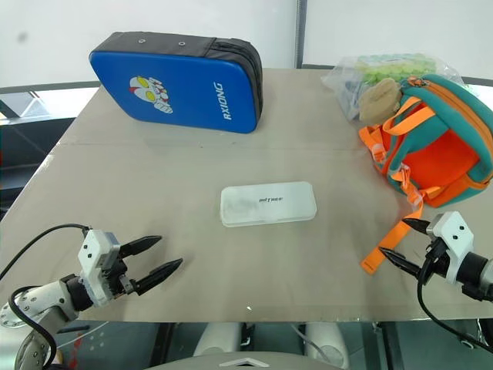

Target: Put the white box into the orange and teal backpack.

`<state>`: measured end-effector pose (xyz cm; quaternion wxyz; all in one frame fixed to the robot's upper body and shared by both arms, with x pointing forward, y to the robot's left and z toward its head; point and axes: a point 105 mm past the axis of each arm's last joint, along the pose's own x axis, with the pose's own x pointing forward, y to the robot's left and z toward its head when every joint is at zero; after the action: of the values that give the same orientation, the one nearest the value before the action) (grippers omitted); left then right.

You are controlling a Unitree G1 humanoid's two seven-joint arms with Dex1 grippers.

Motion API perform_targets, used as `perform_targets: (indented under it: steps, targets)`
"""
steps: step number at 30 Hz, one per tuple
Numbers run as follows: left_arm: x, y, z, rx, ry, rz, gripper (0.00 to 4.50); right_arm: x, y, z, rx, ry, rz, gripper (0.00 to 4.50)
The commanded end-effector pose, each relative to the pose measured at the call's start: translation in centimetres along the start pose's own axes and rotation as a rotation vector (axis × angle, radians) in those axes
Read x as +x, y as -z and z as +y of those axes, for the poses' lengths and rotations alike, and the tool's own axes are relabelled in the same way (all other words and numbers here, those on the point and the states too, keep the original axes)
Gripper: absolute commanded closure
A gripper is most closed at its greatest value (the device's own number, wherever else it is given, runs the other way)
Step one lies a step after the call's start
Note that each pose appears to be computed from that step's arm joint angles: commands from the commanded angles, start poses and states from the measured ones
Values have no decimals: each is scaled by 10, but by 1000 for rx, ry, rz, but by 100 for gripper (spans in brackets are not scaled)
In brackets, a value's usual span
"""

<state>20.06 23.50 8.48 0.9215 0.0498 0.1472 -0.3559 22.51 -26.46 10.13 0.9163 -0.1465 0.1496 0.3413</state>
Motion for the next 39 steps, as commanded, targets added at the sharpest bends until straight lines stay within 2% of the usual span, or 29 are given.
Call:
perform_targets:
  steps: [1, 4, 8, 9, 10, 11, 12, 13, 15, 18, 19, 24, 28, 30, 33, 36, 39]
  targets:
    - [6, -17, 5, 32, -24, -58, 0, 6, -19, -6, -45, 47, -66, 2]
    - [17, -38, 7, 17, -50, -136, 0, 25, -37, -5, -61, 102, -126, 2]
    - [26, -45, 7, -8, -70, -154, 0, 44, -47, 3, -14, 65, -148, 2]
    - [29, -46, 9, -22, -87, -156, 52, 50, -48, 2, 4, 69, -142, 27]
    - [32, -47, 11, -37, -106, -156, 77, 57, -49, 1, 16, 82, -137, 55]
    - [35, -48, 12, -50, -122, -158, 127, 63, -51, 0, 24, 88, -135, 91]
    - [37, -48, 13, -56, -133, -156, 184, 66, -52, 0, 28, 94, -132, 144]
    - [41, -50, 13, -67, -142, -159, 218, 73, -55, 0, 26, 103, -132, 177]
    - [50, -53, 11, -91, -160, -166, 325, 87, -61, 0, 13, 116, -128, 284]
    - [64, -49, 12, -128, -225, -123, 445, 106, -68, 0, -22, 138, -104, 412]
    - [69, -45, 13, -142, -252, -99, 450, 114, -70, -1, -36, 153, -92, 441]
    - [101, -37, 9, -122, -298, -9, 450, 145, -65, -1, -122, 169, 0, 441]
    - [128, -40, -4, -44, -222, 26, 450, 158, -62, 34, -120, -30, 20, 441]
    - [135, -42, -10, -19, -177, 32, 450, 153, -64, 54, -92, -148, 10, 441]
    - [140, -40, -21, 3, -99, 56, 450, 139, -61, 65, -21, -219, 16, 441]
    - [143, -38, -28, 22, -33, 76, 450, 121, -54, 65, 29, -200, 27, 441]
    - [144, -38, -26, 14, -13, 80, 450, 109, -42, 55, 36, -107, 59, 441]
